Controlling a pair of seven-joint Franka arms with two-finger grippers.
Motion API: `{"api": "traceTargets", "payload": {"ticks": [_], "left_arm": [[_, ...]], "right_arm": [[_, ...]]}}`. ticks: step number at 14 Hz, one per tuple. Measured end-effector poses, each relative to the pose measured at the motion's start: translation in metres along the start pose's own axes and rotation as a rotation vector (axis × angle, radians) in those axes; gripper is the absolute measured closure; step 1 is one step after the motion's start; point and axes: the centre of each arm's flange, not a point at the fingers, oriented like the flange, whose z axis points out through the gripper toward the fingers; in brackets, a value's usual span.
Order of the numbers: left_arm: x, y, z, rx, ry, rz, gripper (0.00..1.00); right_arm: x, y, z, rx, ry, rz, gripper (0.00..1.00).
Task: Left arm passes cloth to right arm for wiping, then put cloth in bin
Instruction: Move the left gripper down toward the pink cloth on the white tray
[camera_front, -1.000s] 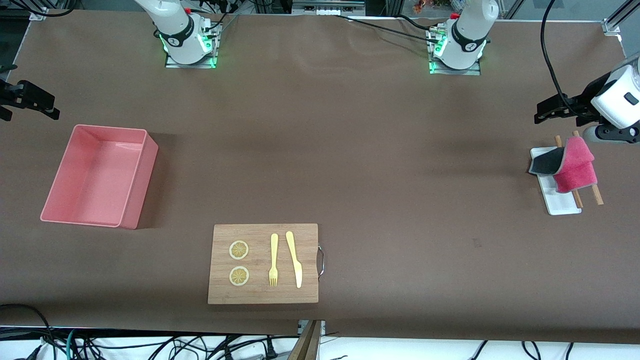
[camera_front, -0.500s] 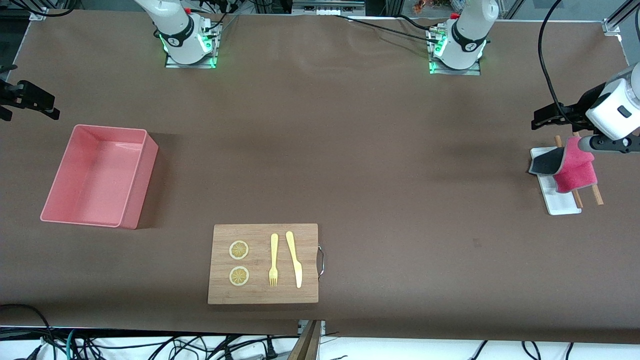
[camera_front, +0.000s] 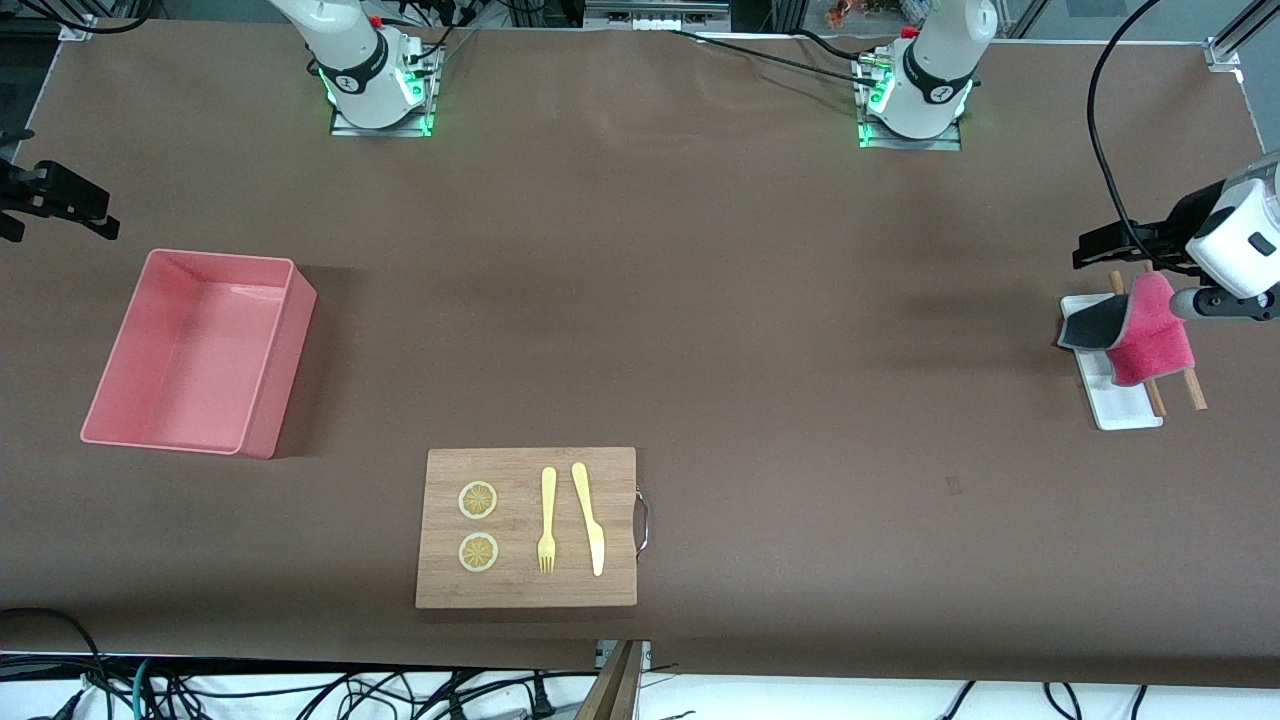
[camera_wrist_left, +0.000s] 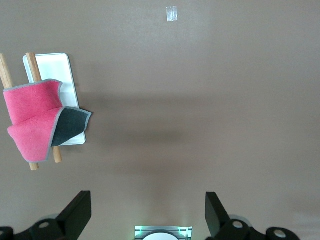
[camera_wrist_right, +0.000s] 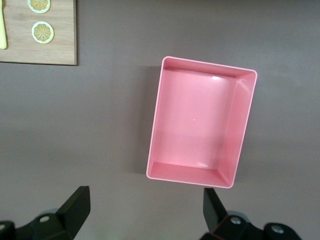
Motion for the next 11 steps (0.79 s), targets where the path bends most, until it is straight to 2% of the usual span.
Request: {"api": "traceTargets", "payload": {"ticks": [6, 11], "left_arm": [[0.006, -0.002, 0.009, -0.002, -0.017, -0.002, 0.00], [0.015, -0.024, 0.024, 0.005, -0.048, -0.033, 0.00]], "right_arm": [[0.000, 0.003, 0.000, 0.000, 0.000, 0.005, 0.00], [0.000, 0.003, 0.000, 0.000, 0.000, 0.005, 0.00]]}}
